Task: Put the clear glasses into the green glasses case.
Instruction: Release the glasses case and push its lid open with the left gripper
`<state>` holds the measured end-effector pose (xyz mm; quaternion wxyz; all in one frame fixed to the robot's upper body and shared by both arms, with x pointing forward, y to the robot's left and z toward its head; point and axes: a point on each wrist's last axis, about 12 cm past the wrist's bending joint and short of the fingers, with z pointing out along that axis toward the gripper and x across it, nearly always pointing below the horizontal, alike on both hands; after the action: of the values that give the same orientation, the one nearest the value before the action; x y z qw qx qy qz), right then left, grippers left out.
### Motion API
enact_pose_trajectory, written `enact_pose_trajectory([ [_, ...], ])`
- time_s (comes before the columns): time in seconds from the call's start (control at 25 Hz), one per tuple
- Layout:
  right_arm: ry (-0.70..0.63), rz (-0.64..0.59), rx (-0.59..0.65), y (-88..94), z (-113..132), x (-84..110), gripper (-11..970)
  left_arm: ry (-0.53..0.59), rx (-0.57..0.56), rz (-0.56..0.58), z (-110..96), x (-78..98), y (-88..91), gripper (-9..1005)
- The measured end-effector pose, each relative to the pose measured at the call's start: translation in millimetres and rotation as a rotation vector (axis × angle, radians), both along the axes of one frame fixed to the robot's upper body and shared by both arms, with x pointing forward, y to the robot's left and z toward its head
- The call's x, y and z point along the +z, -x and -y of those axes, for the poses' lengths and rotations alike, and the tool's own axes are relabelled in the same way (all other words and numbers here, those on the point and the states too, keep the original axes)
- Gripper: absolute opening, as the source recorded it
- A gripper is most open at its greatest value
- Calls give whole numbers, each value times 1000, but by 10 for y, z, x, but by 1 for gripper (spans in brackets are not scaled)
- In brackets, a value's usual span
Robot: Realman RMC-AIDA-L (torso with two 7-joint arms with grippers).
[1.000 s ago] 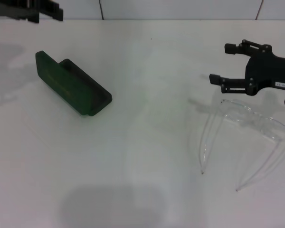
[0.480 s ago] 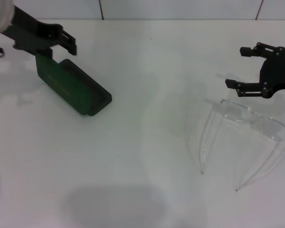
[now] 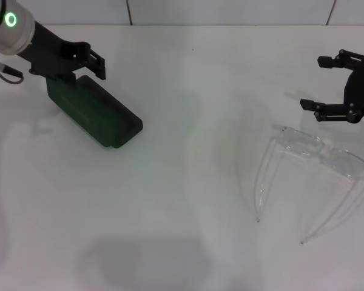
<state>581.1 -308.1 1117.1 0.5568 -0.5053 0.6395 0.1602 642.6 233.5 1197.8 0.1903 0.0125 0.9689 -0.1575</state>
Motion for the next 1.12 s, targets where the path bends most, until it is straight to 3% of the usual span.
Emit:
enact_pose_trajectory([
  [0.8, -6, 15, -3, -27, -14, 31, 848, -9, 59, -12, -250, -89, 41, 626],
  [1.12, -5, 19, -4, -45, -27, 42, 841, -13, 57, -15, -249, -109, 51, 625],
])
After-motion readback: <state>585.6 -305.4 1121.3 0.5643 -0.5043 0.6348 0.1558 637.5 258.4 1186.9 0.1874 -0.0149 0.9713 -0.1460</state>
